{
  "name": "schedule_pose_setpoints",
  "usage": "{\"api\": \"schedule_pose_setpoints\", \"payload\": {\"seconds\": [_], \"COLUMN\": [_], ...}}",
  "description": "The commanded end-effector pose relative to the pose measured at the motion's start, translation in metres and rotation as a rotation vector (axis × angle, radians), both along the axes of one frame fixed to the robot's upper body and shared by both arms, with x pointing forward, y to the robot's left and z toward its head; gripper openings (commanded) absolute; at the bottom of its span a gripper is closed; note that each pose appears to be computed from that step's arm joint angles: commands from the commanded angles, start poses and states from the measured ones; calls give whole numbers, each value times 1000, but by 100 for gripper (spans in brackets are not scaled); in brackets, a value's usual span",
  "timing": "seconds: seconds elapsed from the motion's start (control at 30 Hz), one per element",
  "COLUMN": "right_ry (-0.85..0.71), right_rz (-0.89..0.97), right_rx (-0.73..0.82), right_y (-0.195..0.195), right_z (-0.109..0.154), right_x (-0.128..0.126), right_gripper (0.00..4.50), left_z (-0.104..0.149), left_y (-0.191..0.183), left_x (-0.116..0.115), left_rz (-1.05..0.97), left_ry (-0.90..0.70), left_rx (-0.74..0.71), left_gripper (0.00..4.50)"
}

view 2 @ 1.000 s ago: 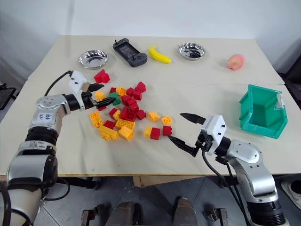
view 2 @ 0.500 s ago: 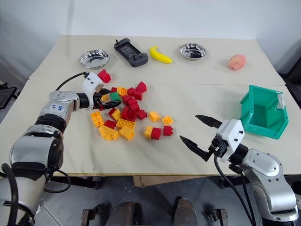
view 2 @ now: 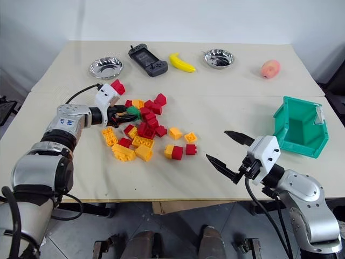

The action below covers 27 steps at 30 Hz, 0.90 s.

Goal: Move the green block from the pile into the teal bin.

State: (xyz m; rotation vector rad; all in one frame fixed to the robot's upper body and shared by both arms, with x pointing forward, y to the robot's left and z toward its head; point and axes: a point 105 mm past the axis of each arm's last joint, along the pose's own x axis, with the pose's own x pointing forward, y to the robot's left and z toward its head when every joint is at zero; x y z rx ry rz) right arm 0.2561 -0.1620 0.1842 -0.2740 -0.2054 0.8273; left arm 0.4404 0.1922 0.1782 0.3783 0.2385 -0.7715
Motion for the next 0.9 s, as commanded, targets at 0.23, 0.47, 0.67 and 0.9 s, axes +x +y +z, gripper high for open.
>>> {"api": "schedule_pose_setpoints", "payload": {"seconds": [0.23,0.47,0.67,0.9], "right_ry": [-42,-13,10,51], "right_rz": [-186,-317,-362,-369], "right_rx": [-35,-72,-63,-101], "right_y": [-48,-75,-74,-76], "right_z": [11,7,2,-6], "right_x": [-16,-34,-47,-37], "right_gripper": [450,450,450,450], "left_z": [56,2,-10,19], "left_y": [-115,-232,-272,-257], "left_x": [-50,-82,-90,-91], "left_rz": [-779,-999,-957,-1001], "left_ry": [-33,-20,-55,-142], "left_rx": [20,38,-12,-164], "left_gripper": [210,210,282,447]}}
